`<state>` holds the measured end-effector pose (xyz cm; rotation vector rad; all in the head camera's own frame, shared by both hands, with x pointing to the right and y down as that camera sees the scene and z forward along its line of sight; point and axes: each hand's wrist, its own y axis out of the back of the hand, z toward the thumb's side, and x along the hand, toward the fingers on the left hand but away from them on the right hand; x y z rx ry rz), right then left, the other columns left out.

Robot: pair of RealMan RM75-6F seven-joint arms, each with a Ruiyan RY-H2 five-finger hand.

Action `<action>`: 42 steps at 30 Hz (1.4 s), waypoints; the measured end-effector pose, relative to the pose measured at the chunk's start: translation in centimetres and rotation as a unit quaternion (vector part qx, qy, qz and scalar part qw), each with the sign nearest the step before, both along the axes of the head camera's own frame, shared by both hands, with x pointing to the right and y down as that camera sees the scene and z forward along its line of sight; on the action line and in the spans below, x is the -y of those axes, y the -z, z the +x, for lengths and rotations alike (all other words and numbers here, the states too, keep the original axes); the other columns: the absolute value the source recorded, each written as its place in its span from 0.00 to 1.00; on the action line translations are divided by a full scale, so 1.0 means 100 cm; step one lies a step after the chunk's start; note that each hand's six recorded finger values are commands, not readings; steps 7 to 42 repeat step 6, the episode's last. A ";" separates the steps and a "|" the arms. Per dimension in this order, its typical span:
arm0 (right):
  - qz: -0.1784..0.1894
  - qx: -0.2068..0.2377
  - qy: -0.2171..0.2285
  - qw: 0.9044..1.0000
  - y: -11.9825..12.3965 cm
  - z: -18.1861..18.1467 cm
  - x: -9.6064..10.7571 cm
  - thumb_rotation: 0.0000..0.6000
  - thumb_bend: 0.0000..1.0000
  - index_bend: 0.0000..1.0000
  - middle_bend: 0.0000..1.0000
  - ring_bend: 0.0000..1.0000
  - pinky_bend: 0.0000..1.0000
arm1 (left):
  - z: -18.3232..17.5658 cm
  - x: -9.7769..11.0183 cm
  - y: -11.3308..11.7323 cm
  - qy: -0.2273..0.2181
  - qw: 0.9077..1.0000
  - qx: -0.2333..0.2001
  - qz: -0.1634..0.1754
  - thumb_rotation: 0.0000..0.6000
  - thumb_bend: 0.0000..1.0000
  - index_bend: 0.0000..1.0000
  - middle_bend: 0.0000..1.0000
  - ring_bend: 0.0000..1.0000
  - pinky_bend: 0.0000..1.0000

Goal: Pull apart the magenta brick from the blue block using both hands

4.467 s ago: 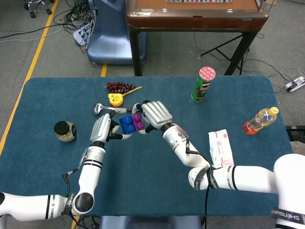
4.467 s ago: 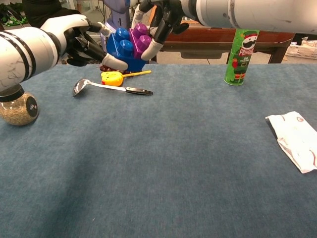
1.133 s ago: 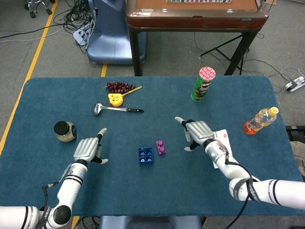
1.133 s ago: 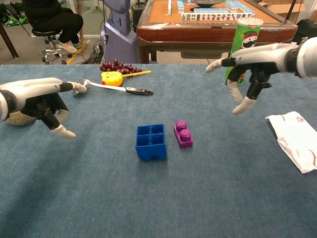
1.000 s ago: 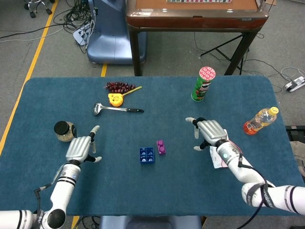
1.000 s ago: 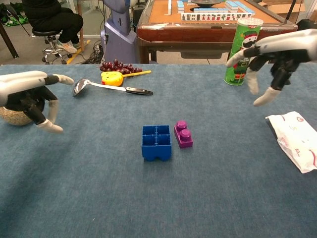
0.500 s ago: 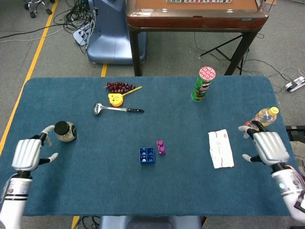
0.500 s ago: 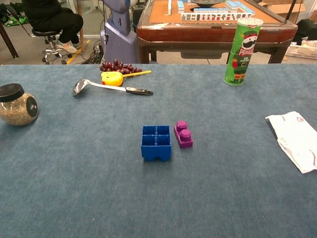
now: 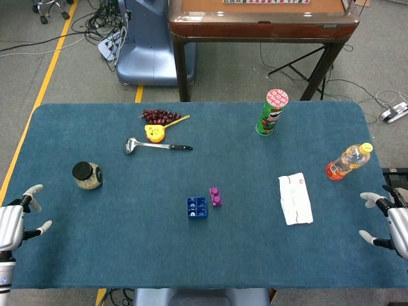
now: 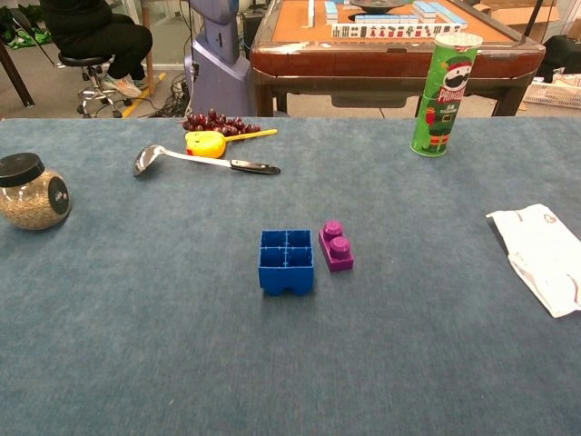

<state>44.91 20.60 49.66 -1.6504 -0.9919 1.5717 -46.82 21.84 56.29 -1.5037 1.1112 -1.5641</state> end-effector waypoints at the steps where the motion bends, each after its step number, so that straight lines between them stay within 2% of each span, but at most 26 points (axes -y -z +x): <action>1: 0.003 0.001 0.000 1.000 0.001 0.000 -0.001 1.00 0.00 0.31 0.40 0.33 0.41 | -0.001 -0.001 0.001 0.002 1.000 -0.001 -0.002 1.00 0.00 0.26 0.50 0.50 0.79; 6: 0.010 0.010 -0.005 1.000 0.004 0.004 -0.003 1.00 0.00 0.31 0.40 0.34 0.41 | -0.001 -0.005 0.001 -0.005 1.000 0.011 -0.009 1.00 0.00 0.26 0.50 0.50 0.79; 42: 0.010 0.010 -0.005 1.000 0.004 0.004 -0.003 1.00 0.00 0.31 0.40 0.34 0.41 | -0.001 -0.005 0.001 -0.005 1.000 0.011 -0.009 1.00 0.00 0.26 0.50 0.50 0.79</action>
